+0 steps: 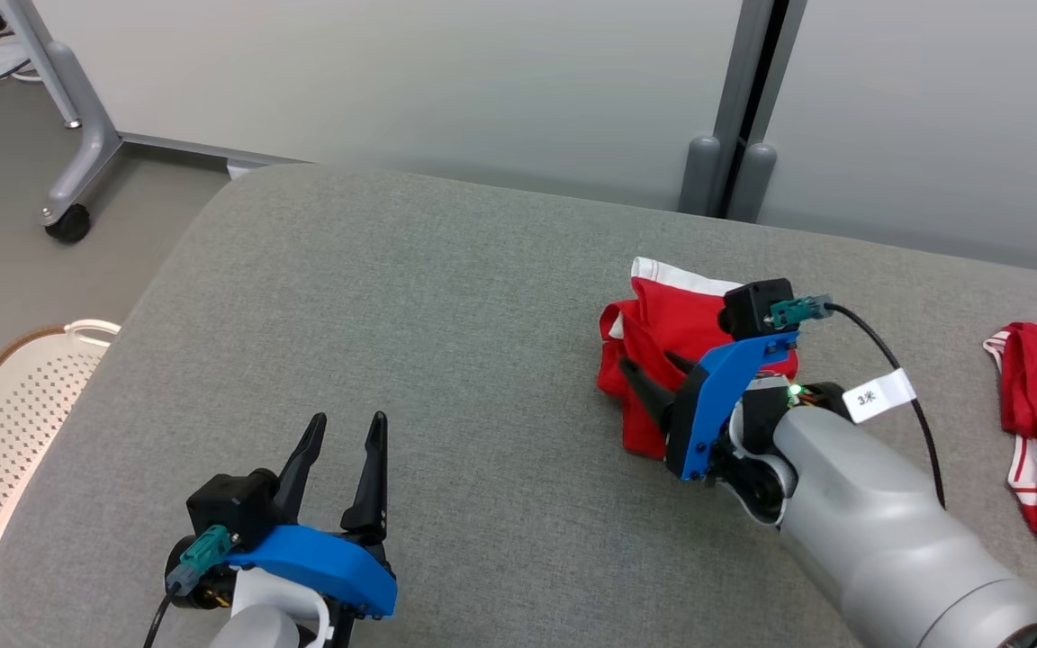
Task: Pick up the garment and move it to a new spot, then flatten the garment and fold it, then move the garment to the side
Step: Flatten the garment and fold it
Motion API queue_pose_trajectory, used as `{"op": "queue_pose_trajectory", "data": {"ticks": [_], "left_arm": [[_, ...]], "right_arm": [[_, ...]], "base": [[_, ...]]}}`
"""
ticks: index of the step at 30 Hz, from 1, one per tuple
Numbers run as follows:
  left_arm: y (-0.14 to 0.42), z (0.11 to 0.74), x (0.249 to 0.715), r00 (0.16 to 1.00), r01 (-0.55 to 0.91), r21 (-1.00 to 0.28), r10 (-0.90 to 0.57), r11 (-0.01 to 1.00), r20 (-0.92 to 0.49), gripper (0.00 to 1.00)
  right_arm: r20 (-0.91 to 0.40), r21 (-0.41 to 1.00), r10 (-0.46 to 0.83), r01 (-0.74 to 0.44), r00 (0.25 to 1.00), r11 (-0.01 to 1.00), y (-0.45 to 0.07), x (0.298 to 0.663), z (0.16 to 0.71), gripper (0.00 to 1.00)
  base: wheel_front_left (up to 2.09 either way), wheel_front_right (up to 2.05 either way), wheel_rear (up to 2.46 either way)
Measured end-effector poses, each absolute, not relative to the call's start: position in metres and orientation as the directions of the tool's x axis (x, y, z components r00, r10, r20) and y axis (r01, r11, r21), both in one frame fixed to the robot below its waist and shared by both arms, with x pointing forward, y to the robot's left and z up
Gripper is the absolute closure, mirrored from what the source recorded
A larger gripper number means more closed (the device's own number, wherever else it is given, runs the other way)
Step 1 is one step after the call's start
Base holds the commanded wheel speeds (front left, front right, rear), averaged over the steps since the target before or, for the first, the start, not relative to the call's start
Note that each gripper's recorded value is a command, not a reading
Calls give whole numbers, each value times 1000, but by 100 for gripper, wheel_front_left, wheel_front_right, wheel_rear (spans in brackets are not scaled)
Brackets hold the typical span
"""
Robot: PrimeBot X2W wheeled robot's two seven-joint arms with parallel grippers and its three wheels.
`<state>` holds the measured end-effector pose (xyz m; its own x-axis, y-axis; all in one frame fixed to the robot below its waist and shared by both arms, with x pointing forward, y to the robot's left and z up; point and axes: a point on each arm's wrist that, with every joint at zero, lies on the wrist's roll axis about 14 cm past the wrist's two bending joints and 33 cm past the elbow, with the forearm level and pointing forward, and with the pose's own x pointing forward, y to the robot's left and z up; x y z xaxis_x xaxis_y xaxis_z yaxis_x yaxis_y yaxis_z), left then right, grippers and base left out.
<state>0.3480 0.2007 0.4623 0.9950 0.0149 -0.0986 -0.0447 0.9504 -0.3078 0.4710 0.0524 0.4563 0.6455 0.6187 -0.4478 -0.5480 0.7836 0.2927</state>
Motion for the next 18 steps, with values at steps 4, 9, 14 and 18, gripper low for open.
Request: {"op": "queue_pose_trajectory", "data": {"ticks": [4, 9, 14, 18], "left_arm": [[195, 461, 353, 995, -27, -309, -5, 951, -103, 0], [184, 463, 363, 995, 10, -306, -41, 952, -94, 0], [172, 465, 373, 993, 49, -303, -78, 952, -84, 0], [164, 468, 378, 992, 72, -306, -99, 949, -74, 0]], "right_arm": [[-382, 358, 674, -571, 632, 739, 65, 458, 464, 0], [-206, 433, 715, -593, 669, 679, 64, 458, 501, 0], [-47, 400, 647, -579, 761, 711, 16, 477, 534, 0], [23, 367, 563, -530, 826, 764, -31, 492, 554, 0]], "base": [[0, 0, 0], [0, 0, 0], [0, 0, 0], [0, 0, 0]]}}
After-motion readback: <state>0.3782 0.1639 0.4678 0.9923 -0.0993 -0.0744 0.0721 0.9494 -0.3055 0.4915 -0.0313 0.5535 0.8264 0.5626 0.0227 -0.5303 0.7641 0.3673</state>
